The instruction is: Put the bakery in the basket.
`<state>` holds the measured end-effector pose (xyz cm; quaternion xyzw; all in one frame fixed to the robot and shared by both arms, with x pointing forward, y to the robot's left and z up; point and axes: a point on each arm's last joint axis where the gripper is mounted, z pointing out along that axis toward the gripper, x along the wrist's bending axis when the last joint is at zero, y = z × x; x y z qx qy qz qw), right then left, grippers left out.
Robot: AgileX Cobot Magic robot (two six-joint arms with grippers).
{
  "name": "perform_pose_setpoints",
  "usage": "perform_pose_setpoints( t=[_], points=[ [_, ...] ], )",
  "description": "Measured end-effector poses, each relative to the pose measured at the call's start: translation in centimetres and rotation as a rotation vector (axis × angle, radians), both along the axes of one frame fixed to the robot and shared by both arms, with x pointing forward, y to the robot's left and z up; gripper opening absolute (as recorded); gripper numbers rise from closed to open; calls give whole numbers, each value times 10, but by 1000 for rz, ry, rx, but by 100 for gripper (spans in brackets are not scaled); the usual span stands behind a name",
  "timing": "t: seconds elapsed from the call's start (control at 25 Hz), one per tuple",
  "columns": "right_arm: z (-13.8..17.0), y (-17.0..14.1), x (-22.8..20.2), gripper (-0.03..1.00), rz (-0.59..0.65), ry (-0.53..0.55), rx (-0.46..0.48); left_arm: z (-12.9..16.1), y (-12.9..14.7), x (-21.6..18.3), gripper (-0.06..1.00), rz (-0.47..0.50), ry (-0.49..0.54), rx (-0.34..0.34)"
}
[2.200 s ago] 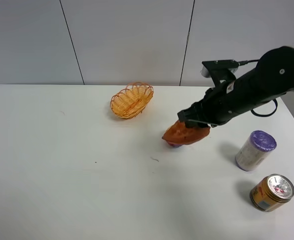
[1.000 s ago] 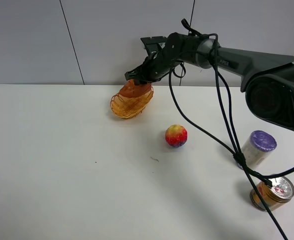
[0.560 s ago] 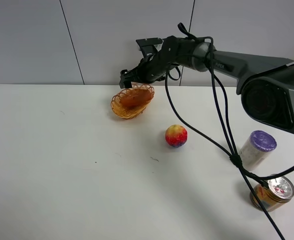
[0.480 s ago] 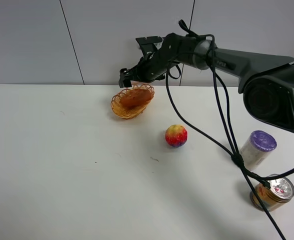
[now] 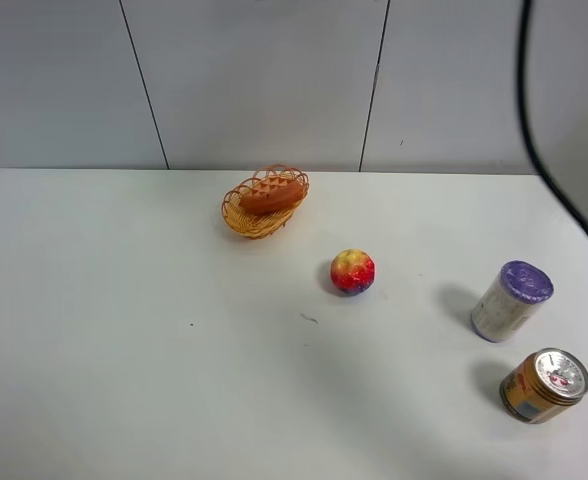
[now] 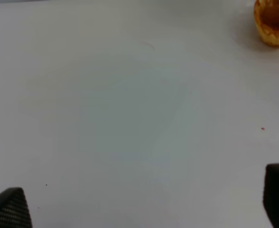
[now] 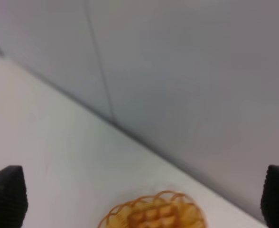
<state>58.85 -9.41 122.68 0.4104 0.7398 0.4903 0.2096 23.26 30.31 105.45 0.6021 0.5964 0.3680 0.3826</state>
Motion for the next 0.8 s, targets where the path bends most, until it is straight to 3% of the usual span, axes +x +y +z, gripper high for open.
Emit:
perform_pose_setpoints(
  t=[0.24, 0.44, 0.56, 0.72, 0.8],
  points=[
    [73, -78, -69, 99, -198, -107, -74, 0, 0, 0, 100, 0, 0, 0],
    [103, -155, -128, 99, -434, -155, -105, 0, 0, 0, 100, 0, 0, 0],
    [90, -195, -172, 99, -593, -162, -107, 0, 0, 0, 100, 0, 0, 0],
    [40, -222, -250, 99, -786, -199, -111, 0, 0, 0, 100, 0, 0, 1],
    [-7, -221, -282, 99, -820, -180, -113, 0, 0, 0, 100, 0, 0, 1]
  ],
)
